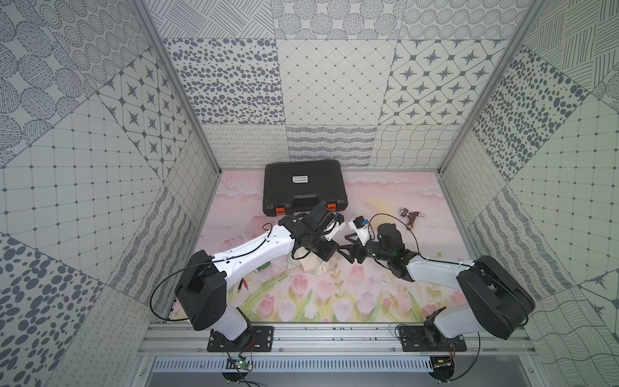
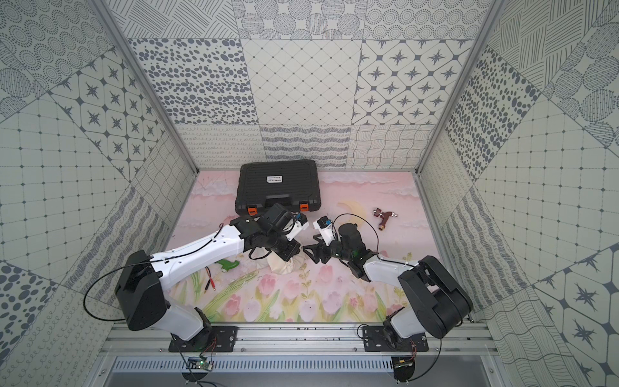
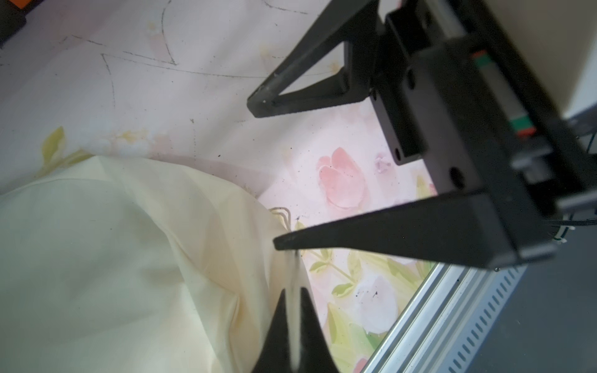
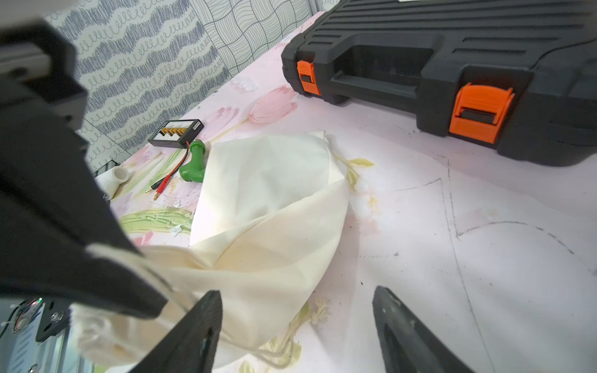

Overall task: Close the soil bag
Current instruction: Frap the soil bag at the center of the board.

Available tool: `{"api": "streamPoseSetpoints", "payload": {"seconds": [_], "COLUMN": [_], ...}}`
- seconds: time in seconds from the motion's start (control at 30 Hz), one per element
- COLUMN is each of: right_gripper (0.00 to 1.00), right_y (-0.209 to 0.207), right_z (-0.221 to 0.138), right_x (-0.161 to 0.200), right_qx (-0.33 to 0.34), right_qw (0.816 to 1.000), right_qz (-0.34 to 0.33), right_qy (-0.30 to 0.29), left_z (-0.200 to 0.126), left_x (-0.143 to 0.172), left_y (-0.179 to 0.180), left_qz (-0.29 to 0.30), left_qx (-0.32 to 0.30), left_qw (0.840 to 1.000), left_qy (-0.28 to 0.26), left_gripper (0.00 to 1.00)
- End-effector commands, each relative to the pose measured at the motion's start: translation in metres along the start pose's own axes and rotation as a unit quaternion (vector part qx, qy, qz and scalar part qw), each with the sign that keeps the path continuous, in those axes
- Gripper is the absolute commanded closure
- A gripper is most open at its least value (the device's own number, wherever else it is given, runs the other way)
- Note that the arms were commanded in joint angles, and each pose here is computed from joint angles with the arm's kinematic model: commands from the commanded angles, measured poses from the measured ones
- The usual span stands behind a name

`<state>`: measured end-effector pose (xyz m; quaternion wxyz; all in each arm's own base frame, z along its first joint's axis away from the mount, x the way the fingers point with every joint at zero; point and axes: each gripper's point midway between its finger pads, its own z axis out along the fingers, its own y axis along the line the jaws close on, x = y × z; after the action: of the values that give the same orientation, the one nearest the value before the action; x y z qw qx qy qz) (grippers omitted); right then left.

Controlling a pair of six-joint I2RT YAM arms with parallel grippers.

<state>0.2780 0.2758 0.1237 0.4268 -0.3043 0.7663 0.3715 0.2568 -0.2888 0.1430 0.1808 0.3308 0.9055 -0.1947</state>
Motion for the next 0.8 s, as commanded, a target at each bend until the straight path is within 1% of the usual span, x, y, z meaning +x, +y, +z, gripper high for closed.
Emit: {"api": "streamPoseSetpoints", "payload": {"seconds": [0.0, 0.13, 0.23, 0.3, 0.4, 0.57, 0.77], "right_gripper": [0.21, 0.21, 0.21, 0.22, 0.28, 0.39, 0.46], "right_y": [0.011, 0.019, 0.024, 0.021, 0.012, 0.014, 0.017], "right_z": [-0.019, -0.029, -0.023, -0.017, -0.010, 0.007, 0.017], "right_x": [-0.035, -0.038, -0.032, -0.028, -0.028, -0.028, -0.022], "right_qx": [0.009, 0.001, -0.011, -0.007, 0.007, -0.023, -0.046], "right_qw": [0.997, 0.997, 0.997, 0.997, 0.997, 0.997, 0.996], "right_qz": [-0.050, -0.056, -0.053, -0.049, -0.043, -0.029, -0.009], "right_qy": [-0.055, -0.061, -0.053, -0.053, -0.066, -0.067, -0.071], "left_z": [-0.003, -0.004, -0.005, -0.006, -0.008, -0.011, -0.018], "left_x": [0.006, 0.004, 0.002, 0.001, 0.001, -0.001, -0.009], "left_y": [-0.001, -0.001, -0.003, -0.005, -0.006, -0.007, -0.013], "left_qz": [-0.001, -0.002, -0.003, -0.003, -0.004, -0.005, -0.005], "left_qx": [0.011, 0.011, 0.016, 0.021, 0.023, 0.026, 0.040], "left_qw": [1.000, 1.000, 1.000, 1.000, 1.000, 1.000, 0.999], "left_qy": [0.018, 0.015, 0.010, 0.008, 0.005, -0.001, -0.021], "left_gripper": [1.00, 1.00, 1.00, 1.00, 1.00, 1.00, 1.00]}}
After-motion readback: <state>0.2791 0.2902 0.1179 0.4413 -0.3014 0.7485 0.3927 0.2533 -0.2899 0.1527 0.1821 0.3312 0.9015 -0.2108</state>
